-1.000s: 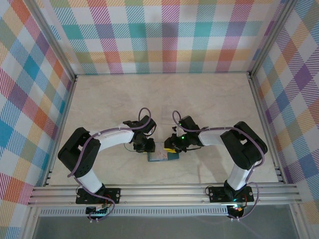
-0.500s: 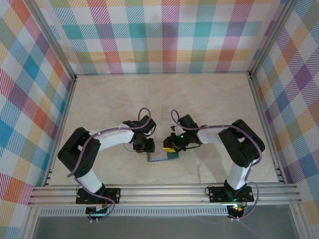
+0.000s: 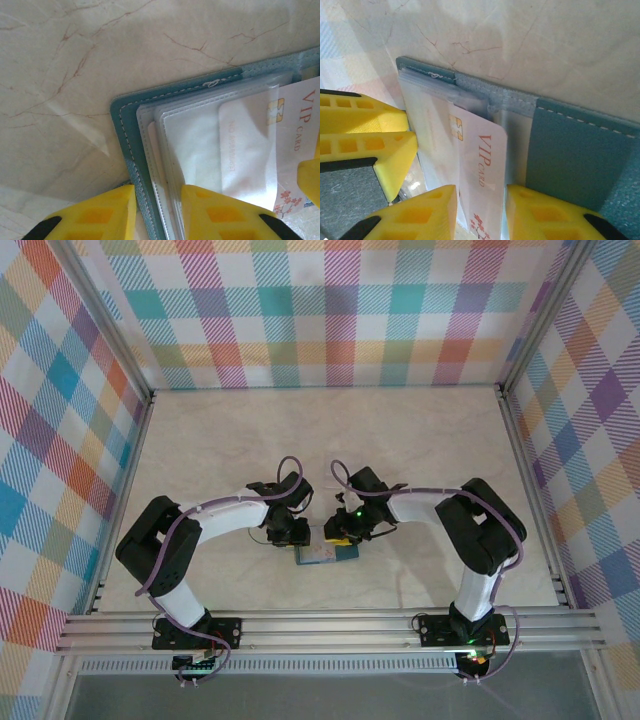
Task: Take the credit cards out of the card holder
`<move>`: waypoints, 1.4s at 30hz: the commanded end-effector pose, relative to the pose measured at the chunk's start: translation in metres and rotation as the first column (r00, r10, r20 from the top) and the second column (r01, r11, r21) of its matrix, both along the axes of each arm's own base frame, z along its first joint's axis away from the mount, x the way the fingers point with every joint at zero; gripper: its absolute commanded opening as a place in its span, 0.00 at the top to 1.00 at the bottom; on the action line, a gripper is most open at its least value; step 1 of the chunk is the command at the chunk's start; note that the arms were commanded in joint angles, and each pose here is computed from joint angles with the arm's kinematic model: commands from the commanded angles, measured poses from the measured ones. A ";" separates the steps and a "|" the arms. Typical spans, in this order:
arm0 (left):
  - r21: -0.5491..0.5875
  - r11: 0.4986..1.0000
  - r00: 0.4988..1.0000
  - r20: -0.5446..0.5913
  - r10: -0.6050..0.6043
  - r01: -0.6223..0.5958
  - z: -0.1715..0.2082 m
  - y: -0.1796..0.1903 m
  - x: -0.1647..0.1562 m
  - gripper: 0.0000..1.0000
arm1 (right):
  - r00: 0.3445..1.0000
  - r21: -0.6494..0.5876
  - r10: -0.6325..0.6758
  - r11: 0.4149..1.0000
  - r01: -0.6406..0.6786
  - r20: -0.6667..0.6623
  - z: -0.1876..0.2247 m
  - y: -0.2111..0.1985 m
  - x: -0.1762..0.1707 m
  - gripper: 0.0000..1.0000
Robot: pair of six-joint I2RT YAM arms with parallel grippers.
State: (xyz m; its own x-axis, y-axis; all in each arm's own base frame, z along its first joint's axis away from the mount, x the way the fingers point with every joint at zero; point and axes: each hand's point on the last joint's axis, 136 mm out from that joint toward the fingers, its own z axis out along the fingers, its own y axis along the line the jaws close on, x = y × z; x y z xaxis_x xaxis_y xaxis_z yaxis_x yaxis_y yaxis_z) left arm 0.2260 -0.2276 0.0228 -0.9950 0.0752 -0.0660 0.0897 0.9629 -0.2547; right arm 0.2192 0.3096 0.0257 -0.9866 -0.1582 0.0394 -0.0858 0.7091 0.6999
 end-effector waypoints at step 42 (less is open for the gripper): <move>0.123 0.992 0.998 -0.066 0.005 0.003 -0.018 0.030 -0.021 0.72 | 0.992 -0.294 -0.008 0.955 0.045 0.124 0.016 -0.053 0.003 0.94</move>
